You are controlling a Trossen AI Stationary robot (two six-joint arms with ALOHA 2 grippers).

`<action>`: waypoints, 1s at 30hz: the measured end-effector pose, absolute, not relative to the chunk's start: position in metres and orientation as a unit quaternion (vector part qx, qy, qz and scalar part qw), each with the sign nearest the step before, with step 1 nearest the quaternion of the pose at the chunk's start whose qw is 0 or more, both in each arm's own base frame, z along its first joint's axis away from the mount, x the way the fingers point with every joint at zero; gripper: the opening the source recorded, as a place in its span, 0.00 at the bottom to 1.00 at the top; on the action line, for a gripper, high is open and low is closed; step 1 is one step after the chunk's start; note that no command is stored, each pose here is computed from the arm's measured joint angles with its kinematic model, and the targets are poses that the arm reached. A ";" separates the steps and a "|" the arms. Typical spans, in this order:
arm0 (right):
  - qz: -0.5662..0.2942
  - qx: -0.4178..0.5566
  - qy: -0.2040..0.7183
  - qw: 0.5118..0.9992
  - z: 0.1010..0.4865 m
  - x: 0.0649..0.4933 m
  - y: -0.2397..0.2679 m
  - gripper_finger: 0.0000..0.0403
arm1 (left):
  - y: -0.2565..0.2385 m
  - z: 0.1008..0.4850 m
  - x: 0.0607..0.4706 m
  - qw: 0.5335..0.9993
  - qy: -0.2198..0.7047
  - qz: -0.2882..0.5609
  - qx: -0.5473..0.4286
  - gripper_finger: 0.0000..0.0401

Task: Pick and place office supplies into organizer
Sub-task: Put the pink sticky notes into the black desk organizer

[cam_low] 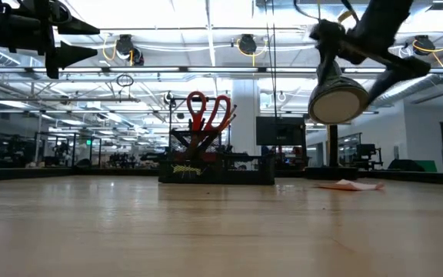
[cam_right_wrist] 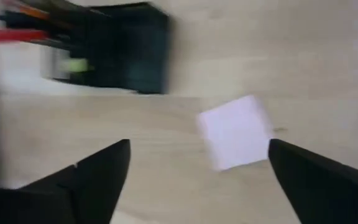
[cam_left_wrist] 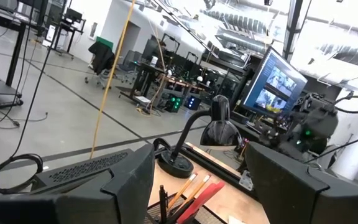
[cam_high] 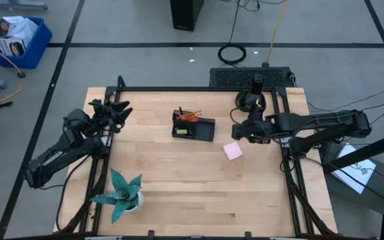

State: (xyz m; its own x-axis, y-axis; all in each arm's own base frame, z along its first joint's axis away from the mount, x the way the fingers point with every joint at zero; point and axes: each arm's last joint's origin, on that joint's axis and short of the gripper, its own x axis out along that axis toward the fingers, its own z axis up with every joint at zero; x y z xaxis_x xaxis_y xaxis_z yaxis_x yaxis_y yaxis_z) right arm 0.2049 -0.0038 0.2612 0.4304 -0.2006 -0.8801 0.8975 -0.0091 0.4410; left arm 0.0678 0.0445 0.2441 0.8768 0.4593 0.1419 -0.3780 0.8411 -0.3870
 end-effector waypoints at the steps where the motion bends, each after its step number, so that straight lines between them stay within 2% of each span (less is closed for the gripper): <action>1: -0.439 0.550 0.326 0.631 0.259 0.204 -0.005 0.96 | 0.044 0.244 0.068 0.953 -0.115 0.220 -0.177 0.64; 6: -0.466 0.536 0.405 0.576 0.240 0.208 -0.007 0.99 | 0.044 0.244 0.068 0.953 -0.115 0.220 -0.177 0.64; 11: -0.427 0.488 0.471 0.598 0.229 0.233 -0.012 0.99 | 0.045 0.244 0.068 0.952 -0.115 0.220 -0.177 0.64; 16: -0.446 0.432 0.513 0.593 0.219 0.250 -0.018 0.99 | 0.044 0.244 0.068 0.952 -0.115 0.220 -0.176 0.64; 30: -0.397 0.394 0.572 0.599 0.179 0.277 -0.016 0.99 | 0.045 0.244 0.068 0.952 -0.115 0.221 -0.176 0.64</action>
